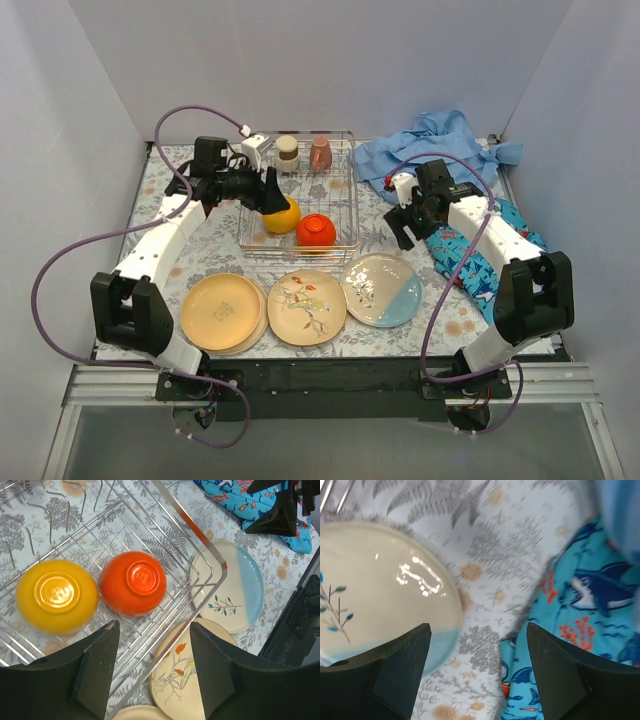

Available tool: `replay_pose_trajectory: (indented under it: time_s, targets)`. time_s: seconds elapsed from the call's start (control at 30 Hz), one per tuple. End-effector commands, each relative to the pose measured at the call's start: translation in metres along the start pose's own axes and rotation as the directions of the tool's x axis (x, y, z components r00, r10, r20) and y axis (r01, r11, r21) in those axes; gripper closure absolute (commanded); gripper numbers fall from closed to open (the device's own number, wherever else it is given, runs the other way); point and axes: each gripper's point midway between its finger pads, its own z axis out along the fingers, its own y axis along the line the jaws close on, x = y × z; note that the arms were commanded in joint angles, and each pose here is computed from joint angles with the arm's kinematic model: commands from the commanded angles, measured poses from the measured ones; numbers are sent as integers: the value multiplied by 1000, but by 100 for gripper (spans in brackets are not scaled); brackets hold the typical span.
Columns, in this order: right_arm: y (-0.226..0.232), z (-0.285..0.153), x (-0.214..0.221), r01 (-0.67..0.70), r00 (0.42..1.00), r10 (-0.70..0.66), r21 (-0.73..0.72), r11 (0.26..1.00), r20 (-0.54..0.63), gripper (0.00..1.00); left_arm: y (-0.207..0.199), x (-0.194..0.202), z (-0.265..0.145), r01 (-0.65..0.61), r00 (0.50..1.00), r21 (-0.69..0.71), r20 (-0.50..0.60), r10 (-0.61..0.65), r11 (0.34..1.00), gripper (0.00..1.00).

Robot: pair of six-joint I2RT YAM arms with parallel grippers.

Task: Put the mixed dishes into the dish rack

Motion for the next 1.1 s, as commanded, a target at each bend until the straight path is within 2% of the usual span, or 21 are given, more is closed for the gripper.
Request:
replay_pose_trajectory:
  time_s: [0.0,0.13,0.33,0.57,0.7,0.8,0.9,0.93,1.0,1.03,1.07]
  targets:
    - [29,-3,32,-14,1000,10,-198,980,-19,17,-17,4,-29,-50,998,8,30,50,999,42]
    - [37,7,48,-28,999,14,-292,956,-48,23,-32,11,-42,-101,993,32,59,99,994,42]
    - [39,26,66,-58,994,20,-366,929,-108,28,-39,24,-45,-118,993,65,32,116,991,43]
    - [37,50,81,-85,987,23,-396,914,-159,31,-41,-4,-41,-135,990,100,60,130,986,43]
    - [42,57,89,-83,985,8,-431,898,-173,39,-34,-21,-26,-143,989,119,58,137,983,43]
    - [48,58,98,-71,984,-14,-460,885,-180,49,-40,-43,-14,-185,981,138,77,176,973,43]
    - [54,59,109,-71,980,-27,-480,875,-195,65,-44,-57,15,-216,976,175,79,205,960,43]
    - [55,60,112,-75,979,-28,-482,873,-203,76,-40,-53,30,-205,979,191,59,197,960,43]
    - [55,60,115,-81,977,-26,-480,873,-212,88,-53,-59,49,-239,971,226,65,230,944,43]
    - [53,59,115,-81,977,-23,-474,877,-210,97,-57,-59,57,-248,969,240,64,240,939,43]
    - [48,54,110,-68,982,-21,-457,887,-186,99,-63,-57,75,-260,965,269,57,254,927,42]
